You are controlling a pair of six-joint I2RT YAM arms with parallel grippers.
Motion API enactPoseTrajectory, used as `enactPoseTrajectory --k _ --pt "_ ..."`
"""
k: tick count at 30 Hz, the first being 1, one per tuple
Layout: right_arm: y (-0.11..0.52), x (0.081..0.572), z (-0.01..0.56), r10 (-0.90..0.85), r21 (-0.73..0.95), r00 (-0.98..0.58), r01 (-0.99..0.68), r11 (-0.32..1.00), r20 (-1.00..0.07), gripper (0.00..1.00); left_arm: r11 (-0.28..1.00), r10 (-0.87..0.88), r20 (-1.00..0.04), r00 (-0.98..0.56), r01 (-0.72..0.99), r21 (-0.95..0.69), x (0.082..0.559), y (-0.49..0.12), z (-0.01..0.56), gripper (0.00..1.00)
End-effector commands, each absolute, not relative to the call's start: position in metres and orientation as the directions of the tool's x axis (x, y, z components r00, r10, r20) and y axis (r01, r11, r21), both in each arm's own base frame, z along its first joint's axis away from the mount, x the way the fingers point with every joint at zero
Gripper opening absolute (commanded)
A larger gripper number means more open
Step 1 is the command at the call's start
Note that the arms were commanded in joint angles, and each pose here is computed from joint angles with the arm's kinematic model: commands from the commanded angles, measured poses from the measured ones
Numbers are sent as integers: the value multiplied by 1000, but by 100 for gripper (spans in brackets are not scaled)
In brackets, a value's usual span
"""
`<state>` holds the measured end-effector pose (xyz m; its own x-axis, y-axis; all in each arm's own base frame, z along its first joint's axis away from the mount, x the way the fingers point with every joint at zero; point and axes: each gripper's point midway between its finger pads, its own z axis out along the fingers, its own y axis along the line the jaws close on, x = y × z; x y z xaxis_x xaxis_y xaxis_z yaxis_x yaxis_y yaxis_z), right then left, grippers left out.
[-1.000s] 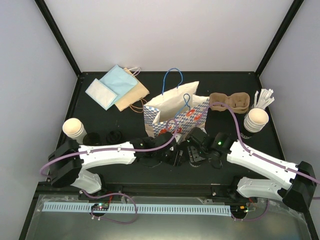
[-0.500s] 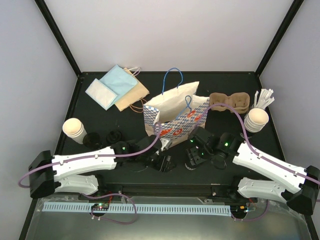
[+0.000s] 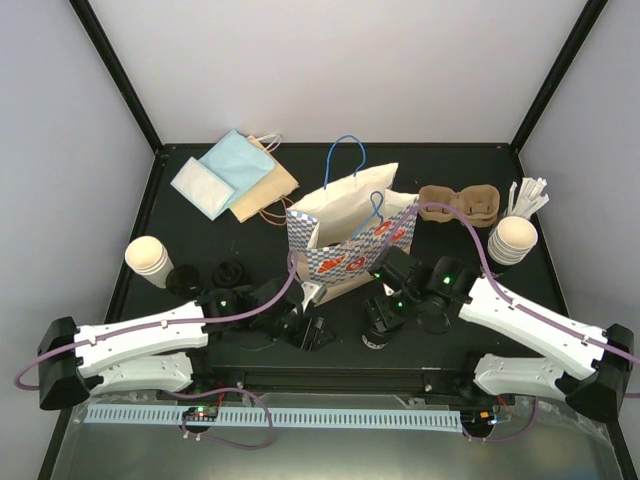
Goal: Pack the takeout coffee
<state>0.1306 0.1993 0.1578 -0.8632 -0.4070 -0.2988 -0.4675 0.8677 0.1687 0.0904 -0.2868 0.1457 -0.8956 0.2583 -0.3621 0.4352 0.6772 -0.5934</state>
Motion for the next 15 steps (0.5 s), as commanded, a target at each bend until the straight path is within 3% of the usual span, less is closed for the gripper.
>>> enactPoseTrajectory --k 1,4,10,15 --pt "202 122 160 -429 186 -867 -479 858 -252 70 691 246 -352 -903 418 -590 89 -278 146 61" --pt "193 134 159 -415 113 -866 -459 881 -280 70 693 237 -362 -902 418 -587 90 -274 149 61" --pt "191 173 163 -321 18 -829 -369 929 -458 69 699 207 -384 -900 411 -585 95 -271 149 62" --pt "201 177 133 -322 -9 -840 -353 935 -436 68 695 198 -384 -902 406 -593 97 -275 148 61"
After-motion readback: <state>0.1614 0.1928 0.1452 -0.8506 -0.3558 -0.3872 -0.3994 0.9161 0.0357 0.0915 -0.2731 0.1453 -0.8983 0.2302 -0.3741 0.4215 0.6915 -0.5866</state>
